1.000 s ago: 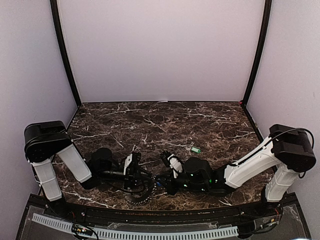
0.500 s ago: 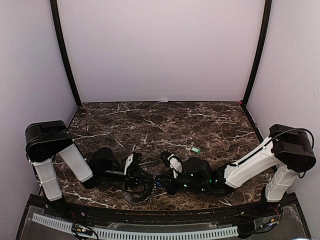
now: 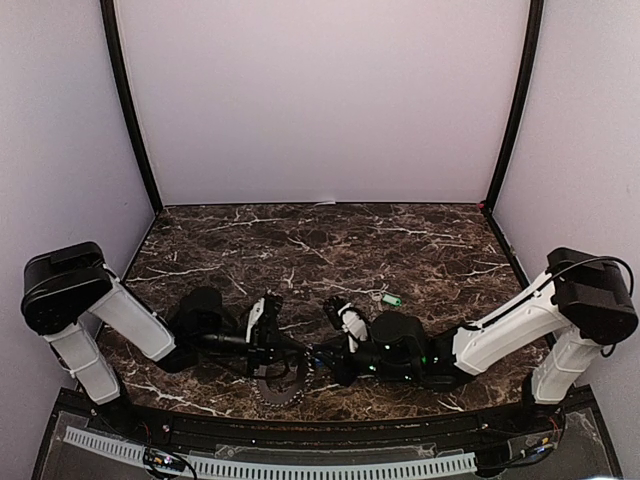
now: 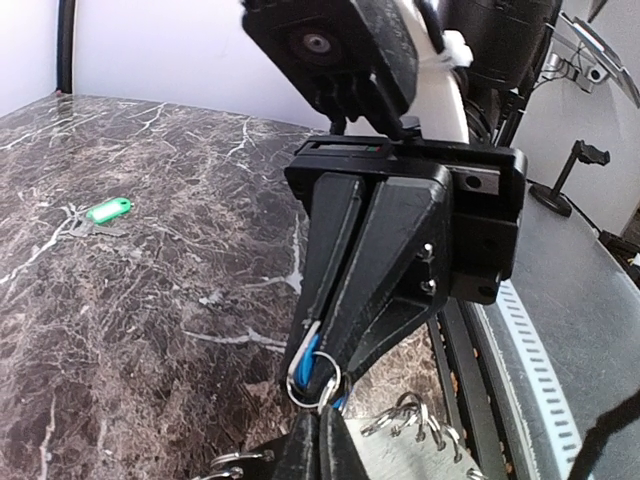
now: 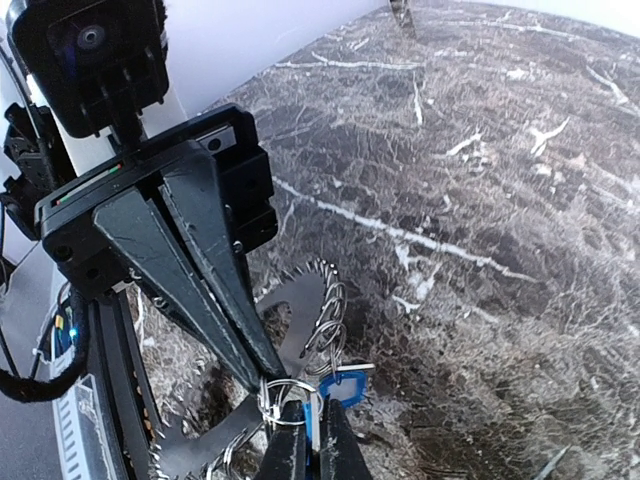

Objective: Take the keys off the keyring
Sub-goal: Pass from the right arm to the left

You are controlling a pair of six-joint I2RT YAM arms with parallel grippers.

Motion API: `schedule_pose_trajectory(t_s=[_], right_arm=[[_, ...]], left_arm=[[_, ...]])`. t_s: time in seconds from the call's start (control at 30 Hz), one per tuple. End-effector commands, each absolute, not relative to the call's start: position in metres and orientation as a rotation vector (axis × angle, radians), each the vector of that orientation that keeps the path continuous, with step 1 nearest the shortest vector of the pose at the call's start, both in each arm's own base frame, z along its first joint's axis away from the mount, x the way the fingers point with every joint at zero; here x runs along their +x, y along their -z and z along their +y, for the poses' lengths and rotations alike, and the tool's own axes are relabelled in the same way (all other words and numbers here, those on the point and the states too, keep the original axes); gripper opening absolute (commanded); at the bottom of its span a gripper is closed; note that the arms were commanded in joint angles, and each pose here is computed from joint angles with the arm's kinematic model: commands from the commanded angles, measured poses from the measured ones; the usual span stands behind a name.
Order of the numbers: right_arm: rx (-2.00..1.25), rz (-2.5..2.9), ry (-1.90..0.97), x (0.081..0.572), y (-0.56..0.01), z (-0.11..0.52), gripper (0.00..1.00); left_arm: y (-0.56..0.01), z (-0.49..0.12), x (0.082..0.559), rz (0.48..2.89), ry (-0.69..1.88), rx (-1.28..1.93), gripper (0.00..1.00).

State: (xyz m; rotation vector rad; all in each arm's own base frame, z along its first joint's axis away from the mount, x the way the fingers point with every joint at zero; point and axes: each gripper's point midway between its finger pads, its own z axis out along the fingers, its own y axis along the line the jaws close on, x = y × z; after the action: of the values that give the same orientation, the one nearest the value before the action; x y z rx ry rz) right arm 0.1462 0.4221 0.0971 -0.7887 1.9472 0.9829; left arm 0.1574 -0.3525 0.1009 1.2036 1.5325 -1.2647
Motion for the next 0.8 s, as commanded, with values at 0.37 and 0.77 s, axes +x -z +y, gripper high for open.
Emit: schedule_pose_trajectory(t_s=[0.37,0.77], right_arm=[[-0.727,1.86,-0.681,0.178,-0.161,0.376,0.0],[-0.894,1.849,-0.554,0.175,-0.164,0.37,0.0]], left_arm=[[-0.18,-0.398,0.183,1.646,1.139,1.231,0.0],[-0.179,-0.379,0.169,1.914,1.082,1.345,0.0]])
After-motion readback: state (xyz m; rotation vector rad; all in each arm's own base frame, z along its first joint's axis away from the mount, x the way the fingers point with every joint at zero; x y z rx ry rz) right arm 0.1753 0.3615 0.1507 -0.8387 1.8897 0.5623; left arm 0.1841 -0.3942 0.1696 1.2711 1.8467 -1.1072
